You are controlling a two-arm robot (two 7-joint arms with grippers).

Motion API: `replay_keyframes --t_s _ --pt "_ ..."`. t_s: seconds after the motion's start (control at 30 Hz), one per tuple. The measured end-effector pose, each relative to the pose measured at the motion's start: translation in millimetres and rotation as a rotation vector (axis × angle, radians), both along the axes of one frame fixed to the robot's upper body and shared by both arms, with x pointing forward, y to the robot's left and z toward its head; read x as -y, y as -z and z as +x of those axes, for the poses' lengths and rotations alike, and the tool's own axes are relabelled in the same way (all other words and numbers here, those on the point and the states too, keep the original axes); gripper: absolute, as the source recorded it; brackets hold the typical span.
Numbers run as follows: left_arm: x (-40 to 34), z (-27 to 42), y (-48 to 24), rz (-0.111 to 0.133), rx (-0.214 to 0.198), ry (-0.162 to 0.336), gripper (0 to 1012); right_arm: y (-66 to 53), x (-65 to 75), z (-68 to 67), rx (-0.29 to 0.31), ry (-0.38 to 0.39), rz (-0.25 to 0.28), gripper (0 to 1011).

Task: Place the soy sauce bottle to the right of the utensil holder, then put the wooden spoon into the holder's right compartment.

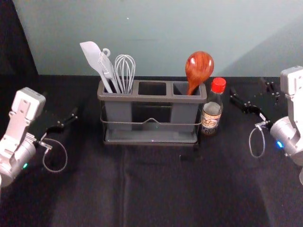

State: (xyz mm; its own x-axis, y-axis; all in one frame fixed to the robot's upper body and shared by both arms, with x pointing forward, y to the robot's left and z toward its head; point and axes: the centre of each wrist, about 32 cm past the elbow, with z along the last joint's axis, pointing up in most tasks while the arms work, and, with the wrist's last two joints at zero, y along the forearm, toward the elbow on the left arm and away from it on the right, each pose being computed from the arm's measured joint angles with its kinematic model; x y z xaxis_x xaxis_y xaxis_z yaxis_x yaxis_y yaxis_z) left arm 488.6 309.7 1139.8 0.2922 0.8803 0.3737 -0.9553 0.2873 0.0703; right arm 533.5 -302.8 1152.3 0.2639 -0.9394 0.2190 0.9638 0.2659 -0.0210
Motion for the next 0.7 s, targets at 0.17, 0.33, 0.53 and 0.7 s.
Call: replay_keyframes --t_s 0.17,0.33,0.53,0.7 --pt "0.0 0.0 0.0 0.0 0.0 0.0 1000 -0.1 0.1 0.0 0.001 0.0 0.001 1002" --pt "0.0 0.0 0.0 0.0 0.0 0.0 1000 -0.1 0.3 0.0 0.001 0.0 0.002 1002" --pt "0.0 0.0 0.0 0.0 0.0 0.0 1000 -0.2 0.4 0.0 0.002 0.001 0.002 1002" --pt "0.0 0.0 0.0 0.0 0.0 0.0 1000 -0.2 0.5 0.0 0.002 0.0 0.003 1002"
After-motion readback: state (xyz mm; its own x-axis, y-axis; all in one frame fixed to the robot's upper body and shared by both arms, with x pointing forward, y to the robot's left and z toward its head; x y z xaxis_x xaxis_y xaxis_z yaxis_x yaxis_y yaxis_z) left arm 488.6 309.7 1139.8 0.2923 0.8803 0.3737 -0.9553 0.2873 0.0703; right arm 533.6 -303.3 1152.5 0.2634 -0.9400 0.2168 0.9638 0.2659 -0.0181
